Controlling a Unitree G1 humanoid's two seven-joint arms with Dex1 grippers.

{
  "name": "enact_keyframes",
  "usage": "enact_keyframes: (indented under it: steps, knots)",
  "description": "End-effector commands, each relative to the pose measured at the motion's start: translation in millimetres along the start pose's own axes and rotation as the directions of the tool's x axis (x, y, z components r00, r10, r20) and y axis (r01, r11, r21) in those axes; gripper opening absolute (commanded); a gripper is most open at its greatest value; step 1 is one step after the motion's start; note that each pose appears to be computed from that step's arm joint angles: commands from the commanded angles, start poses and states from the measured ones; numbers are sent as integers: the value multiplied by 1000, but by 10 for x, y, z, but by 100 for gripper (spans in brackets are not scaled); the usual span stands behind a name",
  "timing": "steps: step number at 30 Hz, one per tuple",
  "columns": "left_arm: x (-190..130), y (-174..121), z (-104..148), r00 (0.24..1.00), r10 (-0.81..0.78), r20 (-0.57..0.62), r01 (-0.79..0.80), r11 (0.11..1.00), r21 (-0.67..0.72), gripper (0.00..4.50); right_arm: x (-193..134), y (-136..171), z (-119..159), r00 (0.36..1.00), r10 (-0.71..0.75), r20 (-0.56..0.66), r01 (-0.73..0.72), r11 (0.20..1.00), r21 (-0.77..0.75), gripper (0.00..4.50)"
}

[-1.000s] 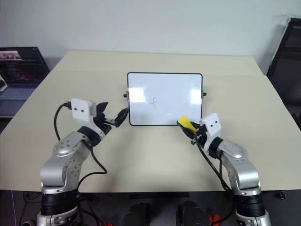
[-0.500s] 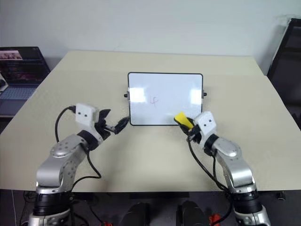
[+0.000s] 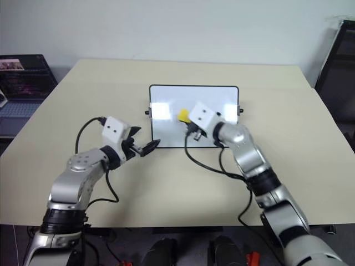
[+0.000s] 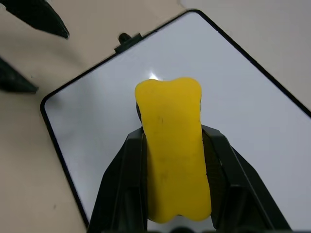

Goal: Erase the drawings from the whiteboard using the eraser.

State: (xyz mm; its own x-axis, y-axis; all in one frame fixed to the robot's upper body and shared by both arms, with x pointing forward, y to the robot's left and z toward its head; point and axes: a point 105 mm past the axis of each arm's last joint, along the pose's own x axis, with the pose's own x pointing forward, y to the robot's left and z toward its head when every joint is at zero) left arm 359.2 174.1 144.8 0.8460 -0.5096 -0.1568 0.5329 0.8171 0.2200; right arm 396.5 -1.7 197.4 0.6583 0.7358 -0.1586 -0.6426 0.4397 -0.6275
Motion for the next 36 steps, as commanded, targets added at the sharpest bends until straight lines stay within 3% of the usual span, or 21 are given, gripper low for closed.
enact_keyframes:
  steps: [1, 11, 18, 27, 36]
  knots:
    - [-10, 61, 116, 999, 8, 43, -10, 999, 45, 450, 113, -77, 37, 1000, 2, -17, -3, 998, -59, 112]
    - [4, 37, 134, 998, 1, 60, -5, 998, 65, 450, 279, -219, -243, 984, -17, -177, -5, 992, -127, 112]
    - [27, -59, 155, 998, -20, 65, 16, 998, 64, 450, 206, 46, -420, 959, 142, -246, -191, 964, -185, 112]
    - [67, -128, 229, 996, -34, 79, 29, 998, 63, 450, 243, -343, -302, 977, -74, -199, 26, 972, -235, 112]
    - [80, -191, 260, 996, -46, 80, 41, 998, 57, 450, 123, 32, -607, 938, 155, -310, -225, 953, -204, 112]
